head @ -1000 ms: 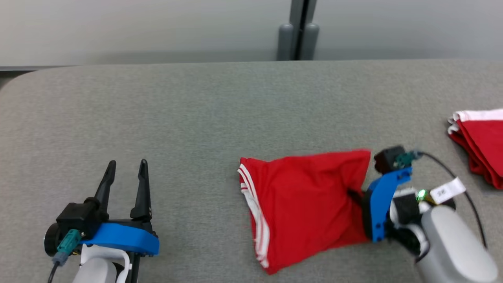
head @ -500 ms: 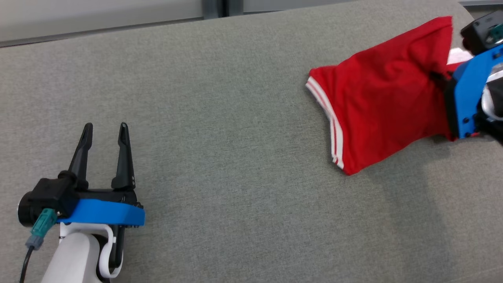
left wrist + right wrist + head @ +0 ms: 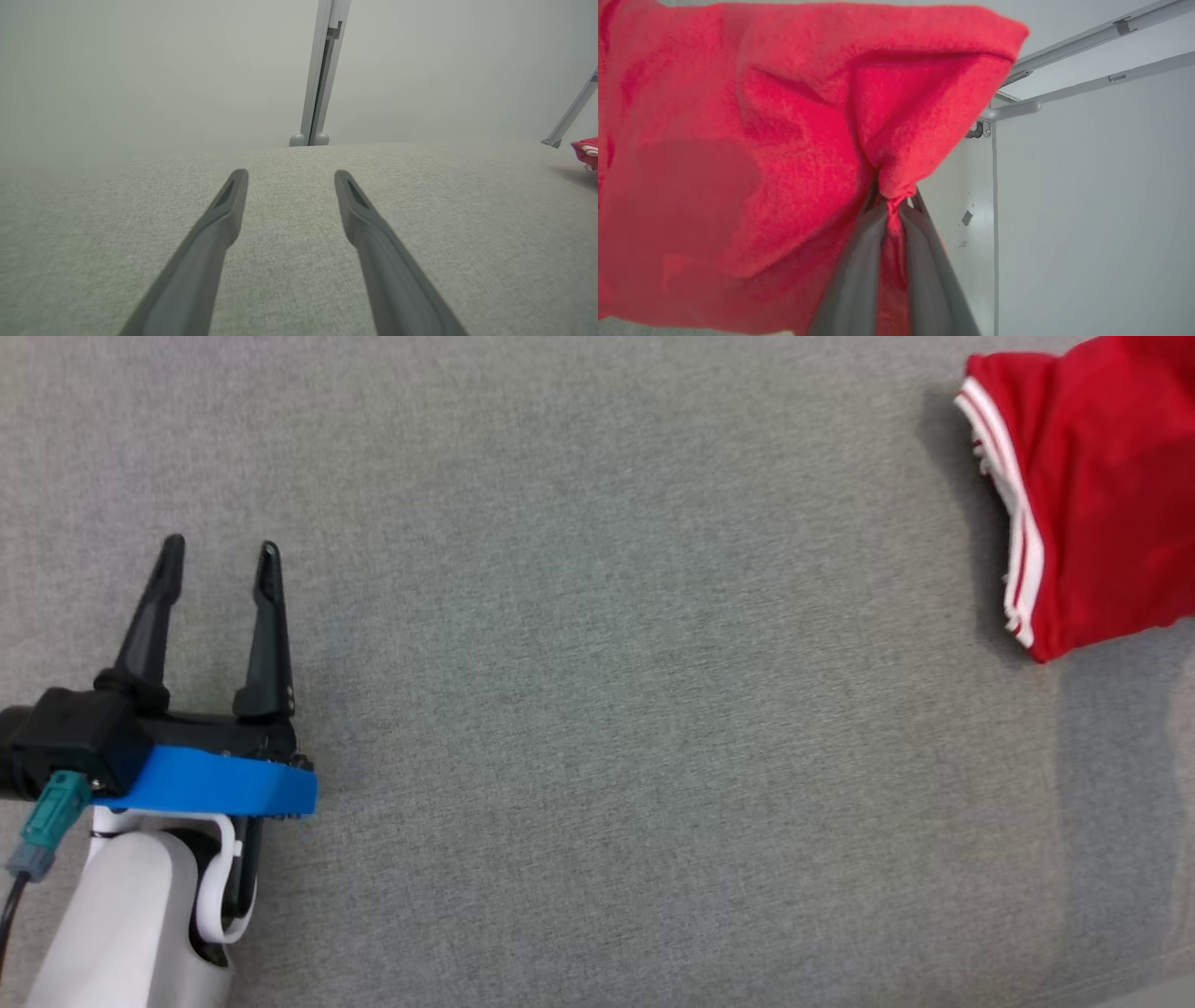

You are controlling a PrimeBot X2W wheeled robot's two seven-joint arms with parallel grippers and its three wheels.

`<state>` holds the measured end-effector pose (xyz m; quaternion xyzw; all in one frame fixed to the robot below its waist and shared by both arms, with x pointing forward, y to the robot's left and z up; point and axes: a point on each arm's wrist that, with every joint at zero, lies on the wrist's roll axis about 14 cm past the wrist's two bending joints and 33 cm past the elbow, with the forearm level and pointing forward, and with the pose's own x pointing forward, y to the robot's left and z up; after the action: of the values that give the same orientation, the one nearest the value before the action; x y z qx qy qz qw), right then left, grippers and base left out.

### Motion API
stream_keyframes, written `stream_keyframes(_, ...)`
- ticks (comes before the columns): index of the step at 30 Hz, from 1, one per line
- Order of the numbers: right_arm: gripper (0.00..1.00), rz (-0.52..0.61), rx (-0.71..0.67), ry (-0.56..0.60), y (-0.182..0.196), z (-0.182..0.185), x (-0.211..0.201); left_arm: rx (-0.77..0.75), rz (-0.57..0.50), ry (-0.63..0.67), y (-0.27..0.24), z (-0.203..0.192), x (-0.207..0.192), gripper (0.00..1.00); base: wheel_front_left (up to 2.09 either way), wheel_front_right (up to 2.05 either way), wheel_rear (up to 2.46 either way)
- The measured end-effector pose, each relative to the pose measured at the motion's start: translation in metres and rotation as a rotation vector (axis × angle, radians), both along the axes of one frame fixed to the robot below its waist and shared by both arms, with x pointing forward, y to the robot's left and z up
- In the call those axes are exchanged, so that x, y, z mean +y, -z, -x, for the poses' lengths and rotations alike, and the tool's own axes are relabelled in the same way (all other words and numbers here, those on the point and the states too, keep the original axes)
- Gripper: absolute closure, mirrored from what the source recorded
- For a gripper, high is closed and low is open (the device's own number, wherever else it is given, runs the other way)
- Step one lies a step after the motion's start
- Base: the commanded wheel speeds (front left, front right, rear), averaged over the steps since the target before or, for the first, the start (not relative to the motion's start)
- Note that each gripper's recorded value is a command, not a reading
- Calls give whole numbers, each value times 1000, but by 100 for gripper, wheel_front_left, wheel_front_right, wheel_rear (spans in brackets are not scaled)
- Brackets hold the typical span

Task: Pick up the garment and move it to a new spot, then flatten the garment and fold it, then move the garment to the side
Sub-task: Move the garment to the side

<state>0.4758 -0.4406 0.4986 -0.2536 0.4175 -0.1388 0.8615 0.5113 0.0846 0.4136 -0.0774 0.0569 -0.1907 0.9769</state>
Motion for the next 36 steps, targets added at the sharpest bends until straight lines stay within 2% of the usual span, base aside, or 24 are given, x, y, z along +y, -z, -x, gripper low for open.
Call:
stream_keyframes(4,100,-16,-12,54,26,-3,-12,17,-24,4,9,-5,4,0,0,0,0)
stream_keyframes(10,100,-38,-31,88,60,-6,-8,29,-50,8,15,-8,8,0,0,0,0)
stream_keyframes(11,96,-30,-26,75,65,-6,-5,28,-51,10,14,-8,8,0,0,0,0)
stream_keyframes(12,73,-30,-20,70,69,-6,-1,27,-52,11,13,-8,8,0,0,0,0)
stream_keyframes(13,31,-42,-14,76,74,-5,2,23,-54,12,12,-9,7,0,0,0,0)
stream_keyframes(14,0,-53,-17,82,77,-5,5,23,-56,13,10,-9,7,0,0,0,0)
stream_keyframes(18,0,-43,-77,52,69,-9,12,2,-57,13,-1,-7,6,0,0,0,0)
stream_keyframes(24,0,-69,-260,-66,38,-21,40,-36,-43,-20,-23,5,13,0,0,0,0)
stream_keyframes(30,0,-218,-485,-193,9,-12,98,-47,5,-99,-46,38,30,0,0,0,0)
stream_keyframes(36,0,-390,-683,-274,-15,26,150,-74,34,-177,-68,79,54,0,0,0,0)
